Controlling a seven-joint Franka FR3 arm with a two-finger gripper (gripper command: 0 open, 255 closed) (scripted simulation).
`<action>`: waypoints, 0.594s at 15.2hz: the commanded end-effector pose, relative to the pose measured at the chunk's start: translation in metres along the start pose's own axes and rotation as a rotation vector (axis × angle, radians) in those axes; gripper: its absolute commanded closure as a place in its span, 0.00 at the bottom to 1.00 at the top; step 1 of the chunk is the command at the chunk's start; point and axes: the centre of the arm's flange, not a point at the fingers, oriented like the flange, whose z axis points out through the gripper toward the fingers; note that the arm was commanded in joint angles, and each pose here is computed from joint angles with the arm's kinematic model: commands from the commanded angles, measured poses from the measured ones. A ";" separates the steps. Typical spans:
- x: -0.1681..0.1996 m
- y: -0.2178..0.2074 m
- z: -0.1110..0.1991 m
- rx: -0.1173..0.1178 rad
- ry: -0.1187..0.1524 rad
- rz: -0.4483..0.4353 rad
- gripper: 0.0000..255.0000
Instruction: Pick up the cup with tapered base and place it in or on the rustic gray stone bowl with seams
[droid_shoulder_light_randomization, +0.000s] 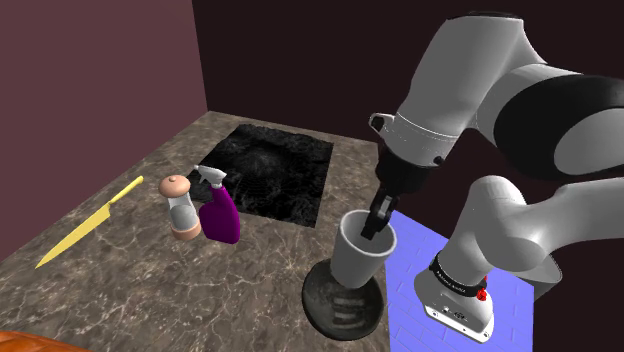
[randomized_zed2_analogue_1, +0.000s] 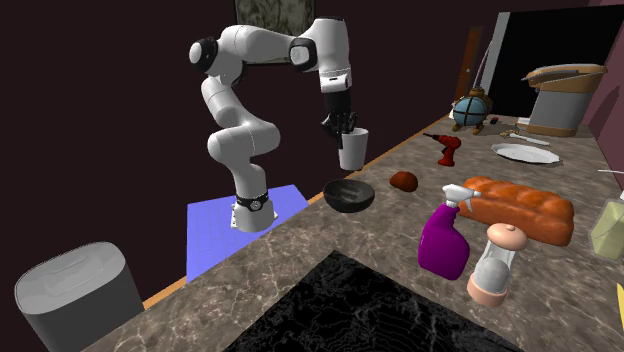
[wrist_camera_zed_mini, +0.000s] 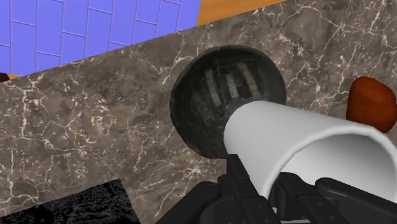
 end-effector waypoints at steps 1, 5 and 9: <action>0.000 0.001 0.011 0.000 0.001 0.000 1.00; -0.002 0.004 0.032 0.000 0.001 0.000 1.00; -0.004 0.006 0.053 0.000 0.001 0.000 1.00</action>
